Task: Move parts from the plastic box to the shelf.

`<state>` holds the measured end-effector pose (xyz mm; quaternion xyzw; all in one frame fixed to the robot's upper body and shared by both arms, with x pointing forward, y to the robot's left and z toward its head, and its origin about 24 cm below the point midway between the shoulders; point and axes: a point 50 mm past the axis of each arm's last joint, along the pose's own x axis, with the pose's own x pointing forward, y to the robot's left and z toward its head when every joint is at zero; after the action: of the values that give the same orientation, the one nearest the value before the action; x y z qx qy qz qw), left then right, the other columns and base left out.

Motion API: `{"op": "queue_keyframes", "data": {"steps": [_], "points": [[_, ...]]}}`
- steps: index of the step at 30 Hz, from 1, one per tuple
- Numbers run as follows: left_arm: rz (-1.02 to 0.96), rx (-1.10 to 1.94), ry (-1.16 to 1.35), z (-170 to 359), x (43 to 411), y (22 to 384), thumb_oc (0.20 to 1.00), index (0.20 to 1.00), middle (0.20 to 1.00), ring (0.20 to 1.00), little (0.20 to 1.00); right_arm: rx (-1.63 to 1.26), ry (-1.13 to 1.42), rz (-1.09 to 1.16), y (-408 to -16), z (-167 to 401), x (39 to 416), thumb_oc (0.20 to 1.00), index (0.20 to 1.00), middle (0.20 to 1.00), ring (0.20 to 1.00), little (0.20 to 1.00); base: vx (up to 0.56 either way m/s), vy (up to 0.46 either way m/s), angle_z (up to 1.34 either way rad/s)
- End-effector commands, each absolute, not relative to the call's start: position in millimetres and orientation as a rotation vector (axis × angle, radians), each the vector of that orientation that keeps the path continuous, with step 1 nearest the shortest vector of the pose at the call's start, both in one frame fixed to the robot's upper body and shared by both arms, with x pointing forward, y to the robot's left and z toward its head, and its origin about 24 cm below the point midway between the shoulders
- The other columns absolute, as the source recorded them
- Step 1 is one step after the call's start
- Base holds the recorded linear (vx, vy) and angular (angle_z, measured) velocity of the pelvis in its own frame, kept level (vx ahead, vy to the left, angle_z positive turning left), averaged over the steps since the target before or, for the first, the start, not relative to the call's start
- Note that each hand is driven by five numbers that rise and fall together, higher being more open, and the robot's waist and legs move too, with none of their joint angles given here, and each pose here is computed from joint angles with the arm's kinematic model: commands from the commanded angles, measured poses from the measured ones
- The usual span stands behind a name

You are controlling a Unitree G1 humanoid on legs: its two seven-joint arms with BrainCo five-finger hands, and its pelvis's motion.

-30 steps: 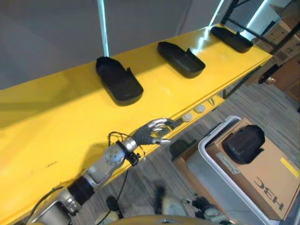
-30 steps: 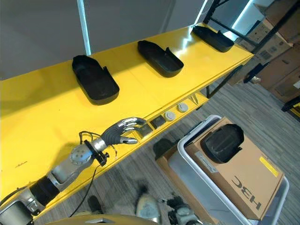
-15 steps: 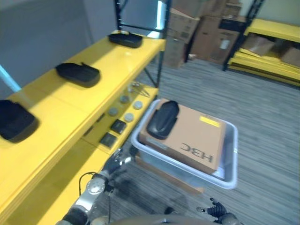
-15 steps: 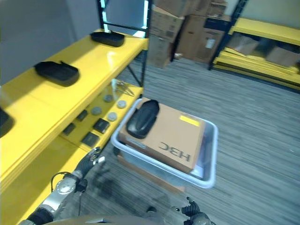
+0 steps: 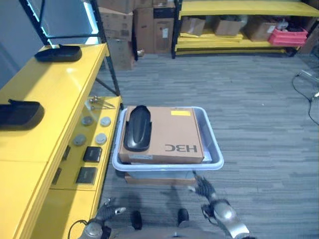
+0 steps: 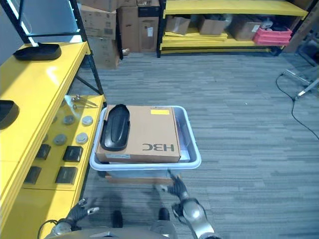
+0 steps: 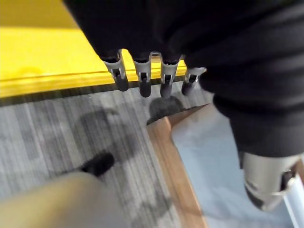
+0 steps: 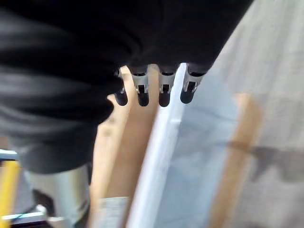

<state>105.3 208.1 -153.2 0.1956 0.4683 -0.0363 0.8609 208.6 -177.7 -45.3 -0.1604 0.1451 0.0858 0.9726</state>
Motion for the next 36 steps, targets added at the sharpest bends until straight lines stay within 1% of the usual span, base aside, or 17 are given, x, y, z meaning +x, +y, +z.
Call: {"op": "queue_keyframes", "data": {"steps": [1,5,7,8,10,13,14,15,18,24,27,34,36], "points": [[-0.026,0.456,0.916,-145,128,219,1.000,1.000,1.000,1.000,1.000,-0.360,-0.101,0.161,-182,35,256,1.000,1.000,1.000,1.000,1.000,-0.05,0.018,0.27],[0.005,0.469,0.944,-146,129,227,1.000,1.000,1.000,1.000,1.000,-0.306,-0.428,0.111,-180,110,264,1.000,1.000,1.000,1.000,1.000,-0.06,-0.033,0.33],[0.007,0.476,0.960,-147,126,228,1.000,1.000,1.000,1.000,1.000,-0.330,-0.466,0.092,-180,119,266,1.000,1.000,1.000,1.000,1.000,-0.02,-0.034,0.15],[-0.007,0.488,0.998,-151,120,227,1.000,1.000,1.000,1.000,1.000,-0.403,-0.522,0.071,-177,134,276,1.000,1.000,1.000,1.000,1.000,-0.01,-0.062,0.09],[0.004,0.489,0.998,-150,123,227,1.000,1.000,1.000,1.000,1.000,-0.425,-0.547,0.052,-169,145,292,1.000,1.000,1.000,1.000,1.000,-0.03,-0.094,0.00],[0.010,0.498,0.943,-143,141,226,1.000,1.000,1.000,1.000,1.000,-0.440,-0.661,-0.005,-151,179,313,1.000,1.000,1.000,1.000,1.000,-0.05,-0.078,-0.04],[0.011,0.497,0.942,-143,142,226,1.000,1.000,1.000,1.000,1.000,-0.440,-0.663,-0.006,-151,179,314,1.000,1.000,1.000,1.000,1.000,-0.04,-0.060,0.15],[0.021,0.498,0.884,-137,155,222,1.000,1.000,1.000,1.000,1.000,-0.463,-0.706,-0.057,-144,194,325,1.000,1.000,1.000,1.000,1.000,-0.02,-0.057,0.25],[0.047,0.473,0.820,-130,172,213,1.000,1.000,1.000,1.000,1.000,-0.486,-0.726,-0.145,-141,210,343,1.000,1.000,1.000,1.000,1.000,-0.02,-0.082,0.19],[-0.007,0.509,0.786,-128,183,198,1.000,1.000,1.000,1.000,1.000,-0.517,-0.738,-0.244,-141,226,358,1.000,1.000,1.000,1.000,1.000,-0.01,-0.059,0.19],[-0.032,0.542,0.779,-127,187,193,1.000,1.000,1.000,1.000,1.000,-0.508,-0.680,-0.324,-146,222,368,1.000,1.000,1.000,1.000,1.000,-0.01,-0.054,0.13],[-0.013,0.626,0.791,-128,189,193,1.000,1.000,1.000,1.000,1.000,-0.586,-0.542,-0.385,-149,191,377,1.000,1.000,1.000,1.000,1.000,0.00,-0.014,0.08],[-0.013,0.636,0.793,-128,190,193,1.000,1.000,1.000,1.000,1.000,-0.560,-0.477,-0.355,-143,178,381,1.000,1.000,1.000,1.000,1.000,0.00,0.000,0.00]]}}
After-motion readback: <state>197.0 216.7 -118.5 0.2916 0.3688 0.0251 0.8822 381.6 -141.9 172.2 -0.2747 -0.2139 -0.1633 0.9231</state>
